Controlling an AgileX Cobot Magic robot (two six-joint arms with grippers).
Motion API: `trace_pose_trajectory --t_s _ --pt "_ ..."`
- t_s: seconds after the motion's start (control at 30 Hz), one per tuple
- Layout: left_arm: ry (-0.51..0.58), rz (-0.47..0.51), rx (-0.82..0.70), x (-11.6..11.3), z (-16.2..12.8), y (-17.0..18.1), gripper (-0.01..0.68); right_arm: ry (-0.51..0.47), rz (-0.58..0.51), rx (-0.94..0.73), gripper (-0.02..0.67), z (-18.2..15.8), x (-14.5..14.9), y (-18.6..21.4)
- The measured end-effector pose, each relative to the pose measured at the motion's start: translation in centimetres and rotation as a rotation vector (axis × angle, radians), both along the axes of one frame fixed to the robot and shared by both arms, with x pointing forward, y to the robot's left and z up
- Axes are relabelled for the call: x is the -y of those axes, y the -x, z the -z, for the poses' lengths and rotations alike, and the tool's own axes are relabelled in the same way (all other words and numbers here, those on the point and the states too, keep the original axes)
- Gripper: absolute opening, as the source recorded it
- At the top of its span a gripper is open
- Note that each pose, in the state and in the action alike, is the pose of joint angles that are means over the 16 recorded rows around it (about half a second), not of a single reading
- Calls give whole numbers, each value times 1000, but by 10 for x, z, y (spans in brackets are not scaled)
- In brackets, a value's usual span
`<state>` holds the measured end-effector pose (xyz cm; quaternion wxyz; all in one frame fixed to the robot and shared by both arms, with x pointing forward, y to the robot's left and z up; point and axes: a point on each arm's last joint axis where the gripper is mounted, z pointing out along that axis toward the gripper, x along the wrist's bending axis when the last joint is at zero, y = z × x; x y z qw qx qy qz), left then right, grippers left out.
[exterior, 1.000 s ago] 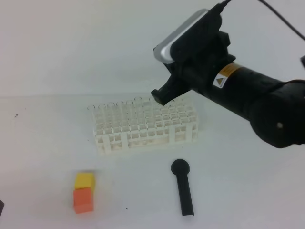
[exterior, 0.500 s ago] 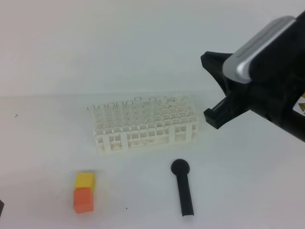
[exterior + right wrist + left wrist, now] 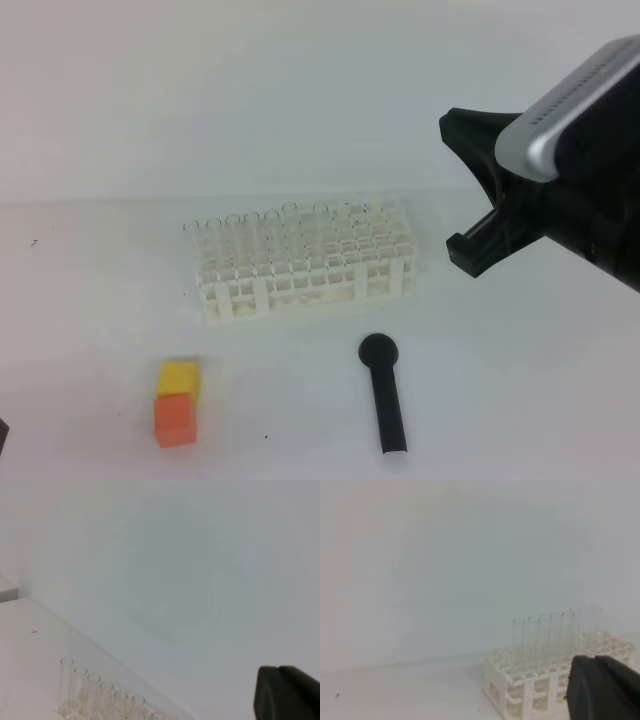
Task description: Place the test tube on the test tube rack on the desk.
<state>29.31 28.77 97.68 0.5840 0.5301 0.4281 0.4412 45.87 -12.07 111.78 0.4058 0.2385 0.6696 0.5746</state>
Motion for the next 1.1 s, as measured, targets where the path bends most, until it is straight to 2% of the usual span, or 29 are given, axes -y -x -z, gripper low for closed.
trace_pose_trajectory --t_s 0.37,0.67,0.9,1.1 --pt "0 0 0 0 0 0 -1 -27 38 13 -1 0 1 -4" --pt "0 -2 0 0 0 0 -1 -8 130 11 -1 1 9 -8" --pt "0 -3 -1 0 0 0 -1 50 208 -38 -1 3 25 -14" --pt "0 -3 -1 0 0 0 -1 74 252 -82 -1 -1 51 -18"
